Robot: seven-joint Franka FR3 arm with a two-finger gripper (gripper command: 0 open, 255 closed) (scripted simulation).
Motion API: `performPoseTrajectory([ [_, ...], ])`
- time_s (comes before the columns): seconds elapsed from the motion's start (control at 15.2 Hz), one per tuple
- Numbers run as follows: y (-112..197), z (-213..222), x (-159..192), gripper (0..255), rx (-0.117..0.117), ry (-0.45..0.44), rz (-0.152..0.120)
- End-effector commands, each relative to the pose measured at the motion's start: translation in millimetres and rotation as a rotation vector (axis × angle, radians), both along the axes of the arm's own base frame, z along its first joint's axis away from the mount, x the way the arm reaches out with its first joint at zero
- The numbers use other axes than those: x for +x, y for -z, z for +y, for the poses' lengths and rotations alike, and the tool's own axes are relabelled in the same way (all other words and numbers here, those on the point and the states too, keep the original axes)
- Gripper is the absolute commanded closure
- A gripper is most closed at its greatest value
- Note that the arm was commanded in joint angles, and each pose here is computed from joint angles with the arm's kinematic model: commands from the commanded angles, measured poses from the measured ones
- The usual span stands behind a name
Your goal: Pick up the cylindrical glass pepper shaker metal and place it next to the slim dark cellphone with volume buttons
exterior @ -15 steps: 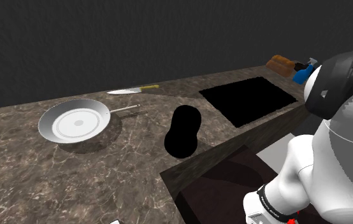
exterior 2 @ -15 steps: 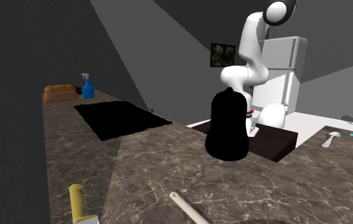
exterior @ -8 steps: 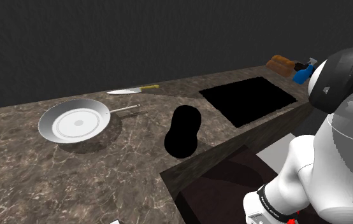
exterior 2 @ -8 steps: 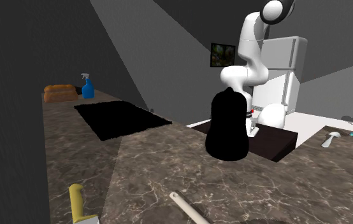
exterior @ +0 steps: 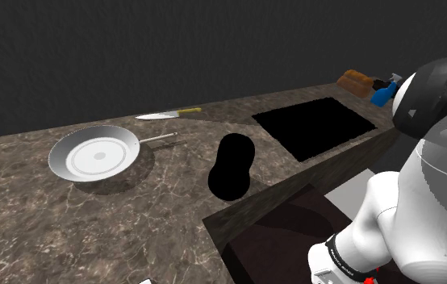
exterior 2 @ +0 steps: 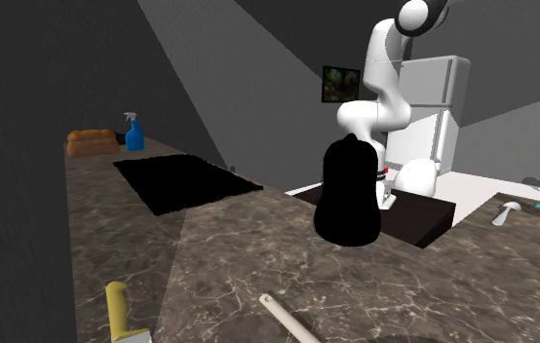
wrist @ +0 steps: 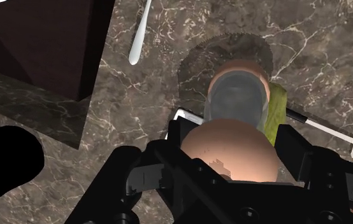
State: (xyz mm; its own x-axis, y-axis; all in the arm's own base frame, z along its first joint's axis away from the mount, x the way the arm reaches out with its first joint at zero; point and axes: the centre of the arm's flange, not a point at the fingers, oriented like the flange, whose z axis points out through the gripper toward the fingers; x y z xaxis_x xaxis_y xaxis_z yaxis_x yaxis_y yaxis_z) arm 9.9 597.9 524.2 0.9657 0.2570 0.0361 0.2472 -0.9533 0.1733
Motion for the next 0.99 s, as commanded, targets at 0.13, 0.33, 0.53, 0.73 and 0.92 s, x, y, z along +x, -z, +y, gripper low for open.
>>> performPoseTrajectory([
  [0.13, 20.7, 0.7, -0.4, 255, 0.001, 0.0, 0.0],
  [0.33, 36.5, 0.7, -0.4, 255, 0.001, 0.0, 0.0],
  [0.53, 52.4, 0.7, -0.4, 255, 0.001, 0.0, 0.0],
  [0.73, 68.2, 0.7, -0.4, 255, 0.001, 0.0, 0.0],
  [0.92, 84.0, 0.7, -0.4, 255, 0.001, 0.0, 0.0],
])
